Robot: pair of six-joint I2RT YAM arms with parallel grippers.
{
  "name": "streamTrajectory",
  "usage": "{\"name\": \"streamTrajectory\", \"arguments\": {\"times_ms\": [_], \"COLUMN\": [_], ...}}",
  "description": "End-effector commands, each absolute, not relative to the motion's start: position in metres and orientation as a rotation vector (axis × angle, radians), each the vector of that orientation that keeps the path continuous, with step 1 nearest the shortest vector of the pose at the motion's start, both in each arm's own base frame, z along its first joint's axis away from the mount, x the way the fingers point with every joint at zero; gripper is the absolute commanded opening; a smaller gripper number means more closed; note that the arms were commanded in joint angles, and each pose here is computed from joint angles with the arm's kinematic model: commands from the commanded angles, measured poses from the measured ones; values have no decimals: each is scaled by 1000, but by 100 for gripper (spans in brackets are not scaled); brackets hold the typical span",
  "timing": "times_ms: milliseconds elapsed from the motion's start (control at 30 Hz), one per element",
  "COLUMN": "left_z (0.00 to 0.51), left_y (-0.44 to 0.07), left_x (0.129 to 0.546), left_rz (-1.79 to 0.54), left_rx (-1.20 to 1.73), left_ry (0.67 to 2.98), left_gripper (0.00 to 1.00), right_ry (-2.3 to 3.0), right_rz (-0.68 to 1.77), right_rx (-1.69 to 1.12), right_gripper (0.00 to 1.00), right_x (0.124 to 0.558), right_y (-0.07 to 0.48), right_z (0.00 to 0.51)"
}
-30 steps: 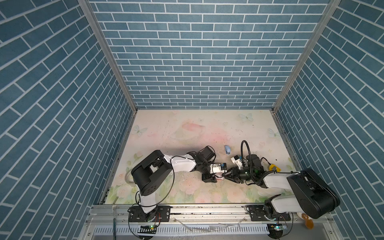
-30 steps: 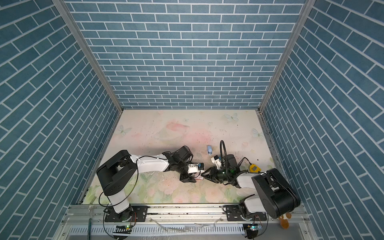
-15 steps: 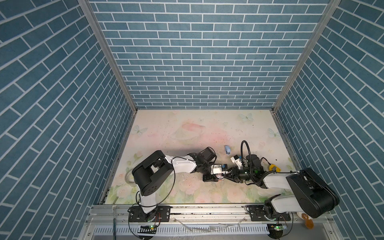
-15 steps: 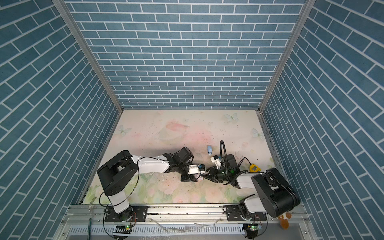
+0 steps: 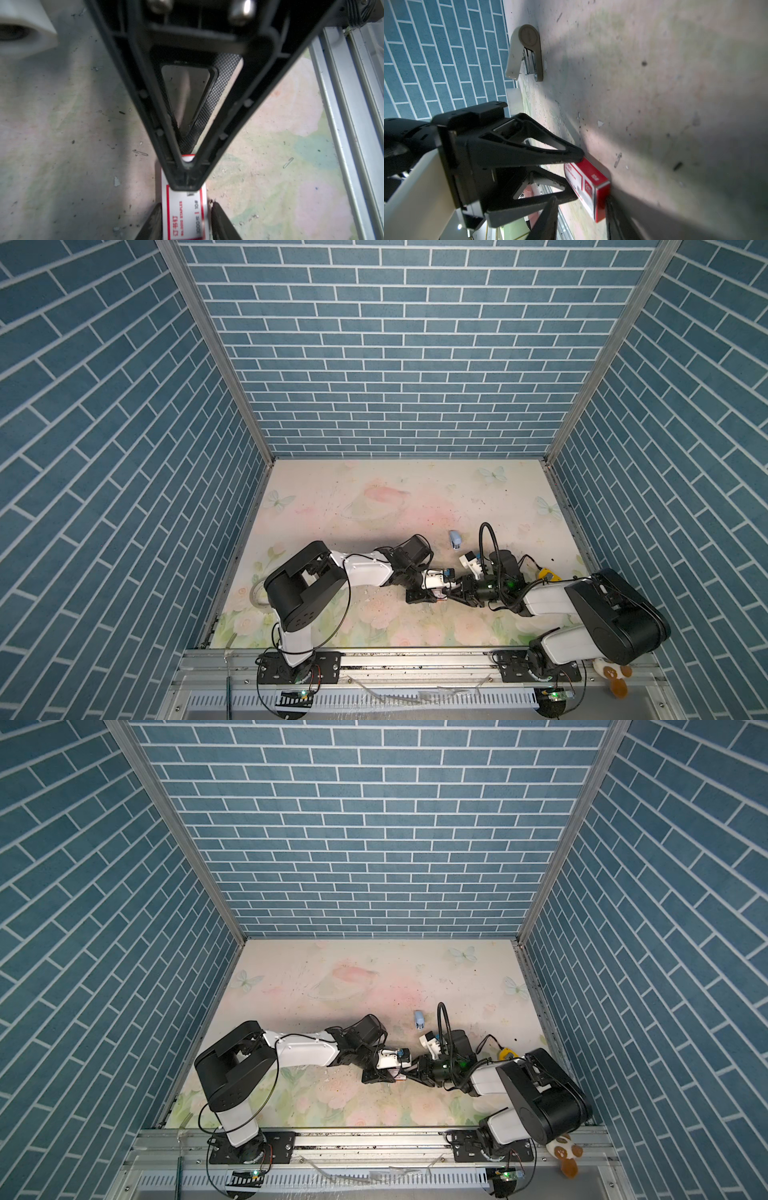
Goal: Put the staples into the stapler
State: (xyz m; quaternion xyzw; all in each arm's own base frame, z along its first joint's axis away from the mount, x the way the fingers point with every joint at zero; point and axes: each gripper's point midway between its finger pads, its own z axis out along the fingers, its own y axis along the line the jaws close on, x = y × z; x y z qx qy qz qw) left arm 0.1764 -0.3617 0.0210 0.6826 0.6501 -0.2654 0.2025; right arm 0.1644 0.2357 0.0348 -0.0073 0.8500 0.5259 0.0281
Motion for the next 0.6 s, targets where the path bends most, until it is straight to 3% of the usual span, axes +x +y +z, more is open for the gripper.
{"name": "streamTrajectory", "arguments": {"times_ms": [0, 567], "left_z": [-6, -13], "left_y": [-344, -344], "left_x": [162, 156], "left_rz": [-722, -735], "left_rx": [1970, 2006], "left_ry": [1911, 1907], "left_gripper": [39, 32], "right_ry": [2631, 2607], "right_rz": [1643, 1670], "right_rx": [-14, -26], "right_gripper": [38, 38], "right_x": [160, 162], "right_y": [238, 244], "right_z": [33, 34]}}
